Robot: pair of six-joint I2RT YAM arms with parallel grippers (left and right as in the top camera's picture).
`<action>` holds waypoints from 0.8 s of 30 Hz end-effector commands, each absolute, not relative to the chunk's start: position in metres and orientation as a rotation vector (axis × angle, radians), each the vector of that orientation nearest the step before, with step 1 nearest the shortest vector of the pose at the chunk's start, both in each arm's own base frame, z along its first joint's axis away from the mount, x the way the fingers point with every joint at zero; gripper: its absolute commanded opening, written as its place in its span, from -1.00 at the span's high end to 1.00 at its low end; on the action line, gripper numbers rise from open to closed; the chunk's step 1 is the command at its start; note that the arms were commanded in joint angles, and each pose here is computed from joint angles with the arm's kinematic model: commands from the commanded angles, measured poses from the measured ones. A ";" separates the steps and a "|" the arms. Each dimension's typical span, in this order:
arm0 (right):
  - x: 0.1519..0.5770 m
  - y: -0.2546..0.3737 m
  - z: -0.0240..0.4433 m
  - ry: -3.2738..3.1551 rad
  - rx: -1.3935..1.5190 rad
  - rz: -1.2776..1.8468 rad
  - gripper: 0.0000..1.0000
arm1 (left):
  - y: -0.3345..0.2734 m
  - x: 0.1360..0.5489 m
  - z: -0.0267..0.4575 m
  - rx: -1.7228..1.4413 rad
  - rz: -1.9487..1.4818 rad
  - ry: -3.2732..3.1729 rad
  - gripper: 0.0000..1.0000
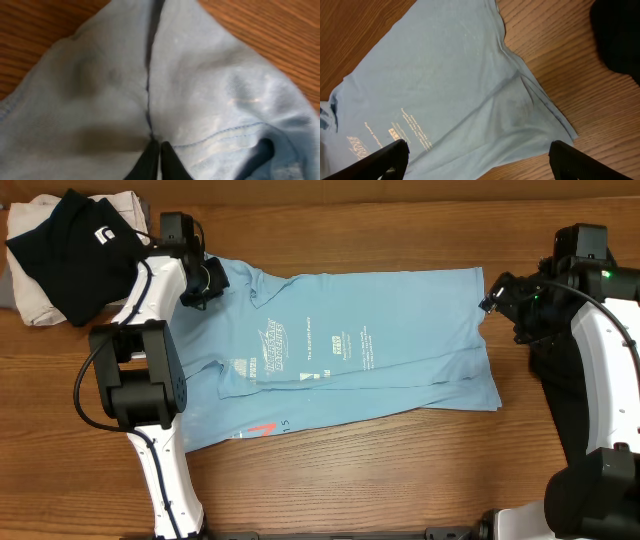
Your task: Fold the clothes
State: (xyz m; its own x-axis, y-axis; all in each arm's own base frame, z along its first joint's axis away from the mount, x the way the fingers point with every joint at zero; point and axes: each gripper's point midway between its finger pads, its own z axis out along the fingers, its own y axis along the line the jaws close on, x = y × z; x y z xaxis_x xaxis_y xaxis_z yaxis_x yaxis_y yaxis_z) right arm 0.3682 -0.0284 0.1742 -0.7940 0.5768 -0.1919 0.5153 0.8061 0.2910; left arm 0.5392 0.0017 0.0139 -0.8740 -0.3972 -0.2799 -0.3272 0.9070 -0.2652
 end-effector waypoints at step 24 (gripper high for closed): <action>0.379 -0.032 0.180 2.680 0.817 0.312 -0.87 | -0.059 0.535 0.022 -0.320 -0.515 2.788 0.01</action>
State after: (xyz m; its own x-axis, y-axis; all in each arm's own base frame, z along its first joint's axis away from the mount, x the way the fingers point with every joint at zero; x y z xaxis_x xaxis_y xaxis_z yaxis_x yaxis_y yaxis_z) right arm 0.3725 -0.0290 0.1756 -0.7903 0.5762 -0.2084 0.5096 0.8070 0.2985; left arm 0.5343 -0.0408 0.0207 -0.9200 -0.3066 -0.2441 -0.2171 0.9173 -0.3337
